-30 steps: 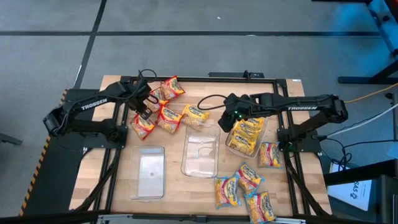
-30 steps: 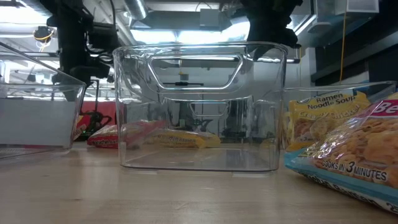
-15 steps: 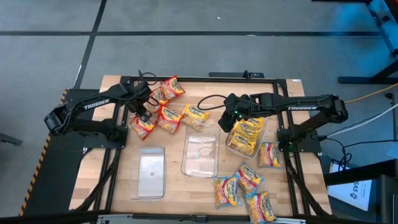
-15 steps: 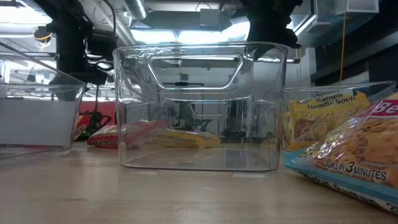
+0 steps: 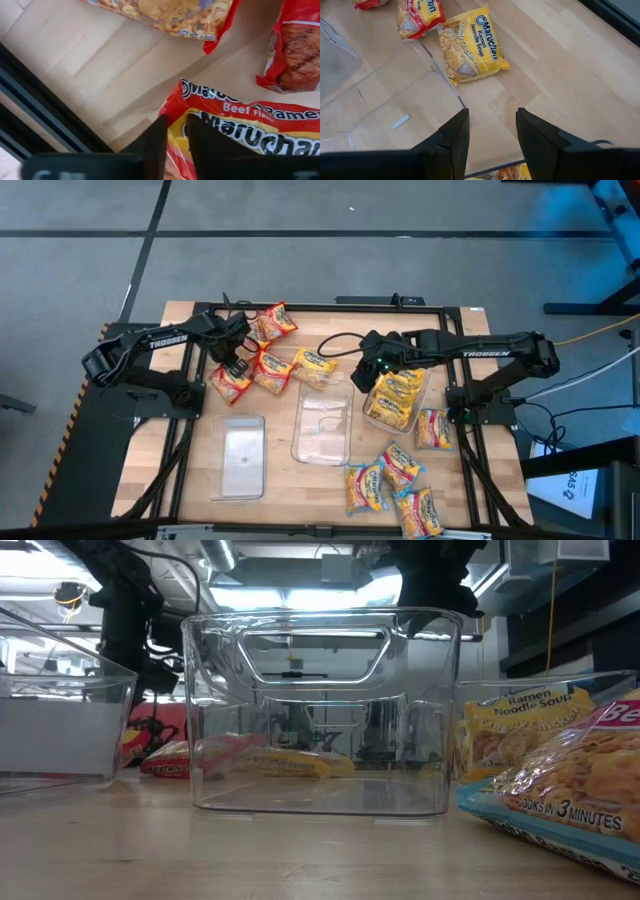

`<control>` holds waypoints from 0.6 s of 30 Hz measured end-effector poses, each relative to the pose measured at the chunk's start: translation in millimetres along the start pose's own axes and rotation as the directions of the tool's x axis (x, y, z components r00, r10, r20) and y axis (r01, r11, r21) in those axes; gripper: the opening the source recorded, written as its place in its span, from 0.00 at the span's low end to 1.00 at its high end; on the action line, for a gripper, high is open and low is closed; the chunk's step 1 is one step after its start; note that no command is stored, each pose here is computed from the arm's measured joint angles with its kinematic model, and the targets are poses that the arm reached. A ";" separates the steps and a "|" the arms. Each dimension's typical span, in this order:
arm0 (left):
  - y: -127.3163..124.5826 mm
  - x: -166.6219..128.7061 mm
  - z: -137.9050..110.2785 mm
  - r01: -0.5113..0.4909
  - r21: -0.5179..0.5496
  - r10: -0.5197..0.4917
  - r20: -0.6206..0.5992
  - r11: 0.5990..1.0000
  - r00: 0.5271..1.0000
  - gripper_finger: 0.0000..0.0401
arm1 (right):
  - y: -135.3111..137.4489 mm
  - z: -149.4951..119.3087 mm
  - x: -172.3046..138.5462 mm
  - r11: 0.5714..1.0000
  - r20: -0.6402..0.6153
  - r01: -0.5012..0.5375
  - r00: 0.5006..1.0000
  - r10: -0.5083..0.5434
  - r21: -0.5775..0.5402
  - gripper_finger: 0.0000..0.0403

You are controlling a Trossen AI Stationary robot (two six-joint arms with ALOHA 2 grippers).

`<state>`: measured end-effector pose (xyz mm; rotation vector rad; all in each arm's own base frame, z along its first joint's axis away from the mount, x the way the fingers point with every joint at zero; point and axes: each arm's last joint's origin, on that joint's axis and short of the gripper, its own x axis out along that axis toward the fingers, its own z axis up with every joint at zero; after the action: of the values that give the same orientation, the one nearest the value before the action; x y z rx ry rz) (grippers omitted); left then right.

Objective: Sort Maruchan noodles
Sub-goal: Put the red noodle pack into the left transparent bin

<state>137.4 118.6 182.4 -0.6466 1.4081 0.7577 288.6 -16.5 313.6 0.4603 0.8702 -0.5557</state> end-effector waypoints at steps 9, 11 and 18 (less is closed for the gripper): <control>-2.7 -2.7 -1.7 0.061 0.008 -0.061 0.001 0.998 0.998 0.00 | 0.0 -0.1 0.0 1.000 -0.001 -0.001 1.000 0.001 -0.006 0.39; -5.3 -7.6 -2.6 0.074 0.023 -0.074 0.009 0.997 0.997 0.00 | 0.0 -0.1 0.0 1.000 -0.001 -0.001 1.000 0.001 -0.006 0.39; -16.3 -54.7 -4.5 0.099 0.085 -0.107 0.087 0.991 0.991 0.00 | 0.3 -0.2 0.0 1.000 -0.005 -0.007 1.000 0.007 -0.006 0.39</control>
<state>146.9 100.6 235.9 -0.6096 1.3051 0.6376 288.6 -16.1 313.5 0.4593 0.8747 -0.5460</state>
